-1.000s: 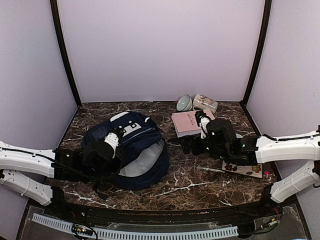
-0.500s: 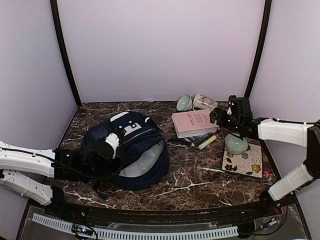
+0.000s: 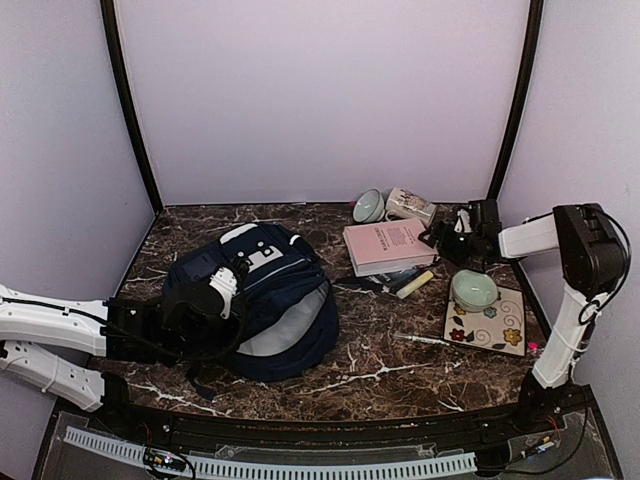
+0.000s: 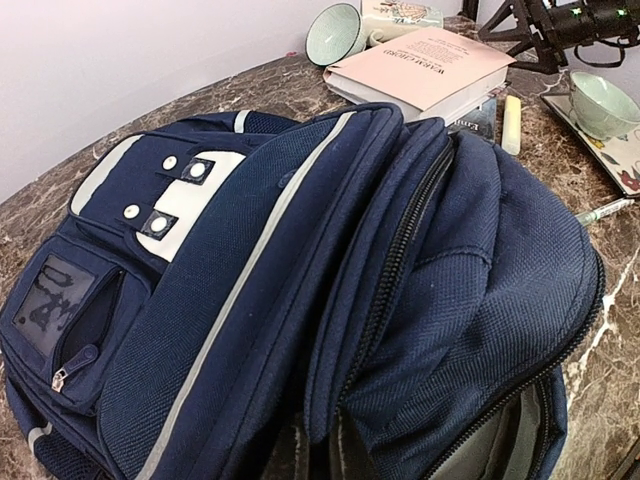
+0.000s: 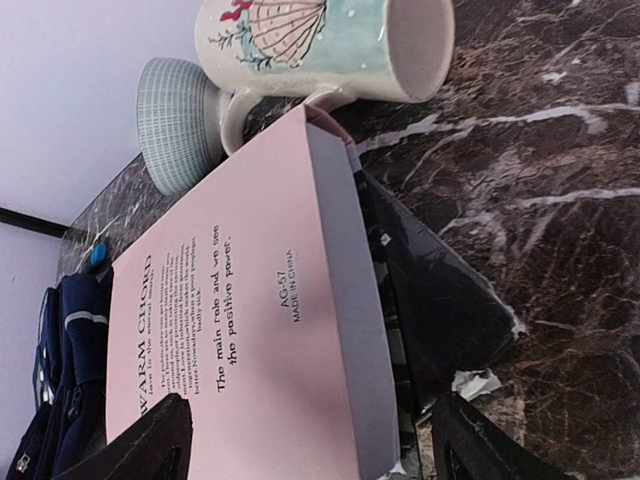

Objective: Pack the student bag
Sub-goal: Pick up the book.

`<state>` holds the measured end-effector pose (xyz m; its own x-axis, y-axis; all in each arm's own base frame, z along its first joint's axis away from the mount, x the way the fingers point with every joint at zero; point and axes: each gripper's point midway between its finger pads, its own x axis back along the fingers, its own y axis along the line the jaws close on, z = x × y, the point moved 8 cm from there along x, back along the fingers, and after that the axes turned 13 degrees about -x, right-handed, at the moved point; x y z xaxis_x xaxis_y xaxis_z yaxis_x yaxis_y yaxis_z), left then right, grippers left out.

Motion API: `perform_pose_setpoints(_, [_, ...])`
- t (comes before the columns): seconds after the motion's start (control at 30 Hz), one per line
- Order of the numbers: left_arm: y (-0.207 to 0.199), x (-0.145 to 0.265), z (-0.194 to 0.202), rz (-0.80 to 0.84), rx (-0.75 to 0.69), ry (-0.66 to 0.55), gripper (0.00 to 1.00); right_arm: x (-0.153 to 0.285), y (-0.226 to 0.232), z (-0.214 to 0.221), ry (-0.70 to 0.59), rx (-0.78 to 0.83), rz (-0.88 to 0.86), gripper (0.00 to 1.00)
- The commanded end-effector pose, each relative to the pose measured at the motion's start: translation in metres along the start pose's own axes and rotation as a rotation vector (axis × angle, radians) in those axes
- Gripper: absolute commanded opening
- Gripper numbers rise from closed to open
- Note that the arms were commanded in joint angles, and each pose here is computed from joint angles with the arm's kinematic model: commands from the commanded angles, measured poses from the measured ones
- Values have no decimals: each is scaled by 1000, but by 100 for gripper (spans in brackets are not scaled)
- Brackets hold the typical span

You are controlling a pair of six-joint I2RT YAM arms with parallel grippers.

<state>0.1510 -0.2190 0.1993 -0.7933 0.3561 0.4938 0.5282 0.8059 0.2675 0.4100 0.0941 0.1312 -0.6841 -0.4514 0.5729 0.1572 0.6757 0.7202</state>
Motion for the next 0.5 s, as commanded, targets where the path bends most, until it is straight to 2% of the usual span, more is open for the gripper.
perform_pose_setpoints(0.0, [6,5,-11,-11,65,-68,0,-9,17,-8,48,15,-143,79])
perform_pose_setpoints(0.1, [7,6,-12,-5,67,-72,0,-12,18,-9,63,13,-158,72])
perform_pose_setpoints(0.2, [7,7,-12,-4,70,-77,0,-12,21,-8,70,17,-173,59])
perform_pose_setpoints(0.37, [6,6,-13,-3,67,-73,0,-11,23,-5,76,28,-174,32])
perform_pose_setpoints(0.47, [6,5,-12,-4,66,-71,0,-10,23,-3,79,27,-175,10])
